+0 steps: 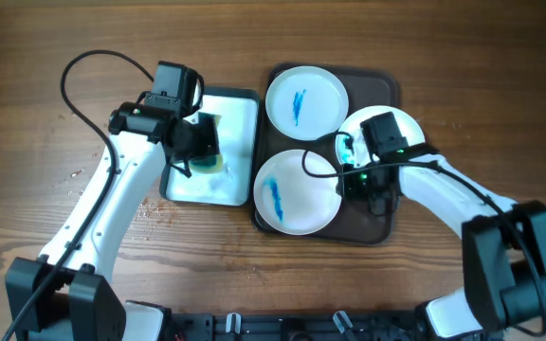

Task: Clean dirty plates on tray and stack at the side
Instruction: 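Carry the sponge with the left gripper onto the front plate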

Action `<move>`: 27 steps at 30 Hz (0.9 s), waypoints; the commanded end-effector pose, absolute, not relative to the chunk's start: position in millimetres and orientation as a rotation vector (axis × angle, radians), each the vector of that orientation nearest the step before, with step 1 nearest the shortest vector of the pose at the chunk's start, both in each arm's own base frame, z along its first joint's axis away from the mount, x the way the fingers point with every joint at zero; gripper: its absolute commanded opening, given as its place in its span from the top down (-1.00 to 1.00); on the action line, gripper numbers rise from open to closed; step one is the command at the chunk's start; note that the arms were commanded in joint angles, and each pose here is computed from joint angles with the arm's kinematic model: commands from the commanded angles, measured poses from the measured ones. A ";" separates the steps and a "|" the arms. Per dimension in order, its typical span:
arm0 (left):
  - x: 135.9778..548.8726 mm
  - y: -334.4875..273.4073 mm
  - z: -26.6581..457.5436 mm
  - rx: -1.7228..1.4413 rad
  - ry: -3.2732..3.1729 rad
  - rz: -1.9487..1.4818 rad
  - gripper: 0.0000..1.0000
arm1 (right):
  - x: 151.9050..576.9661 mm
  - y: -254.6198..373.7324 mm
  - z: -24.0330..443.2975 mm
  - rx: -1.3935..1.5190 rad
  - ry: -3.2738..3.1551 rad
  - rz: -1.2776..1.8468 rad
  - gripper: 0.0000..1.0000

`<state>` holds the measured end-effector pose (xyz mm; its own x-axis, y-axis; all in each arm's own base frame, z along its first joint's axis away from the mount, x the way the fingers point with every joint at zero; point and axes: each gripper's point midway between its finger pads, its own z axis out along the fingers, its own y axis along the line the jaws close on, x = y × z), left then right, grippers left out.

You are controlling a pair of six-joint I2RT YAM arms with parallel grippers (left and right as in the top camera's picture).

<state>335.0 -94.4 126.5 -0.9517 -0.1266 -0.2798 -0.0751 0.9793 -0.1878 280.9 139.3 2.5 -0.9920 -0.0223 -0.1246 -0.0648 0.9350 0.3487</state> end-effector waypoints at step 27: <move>292.8 -261.2 -4.1 -0.176 3.060 -0.485 0.92 | 283.5 117.1 -13.6 0.240 3.003 0.326 0.91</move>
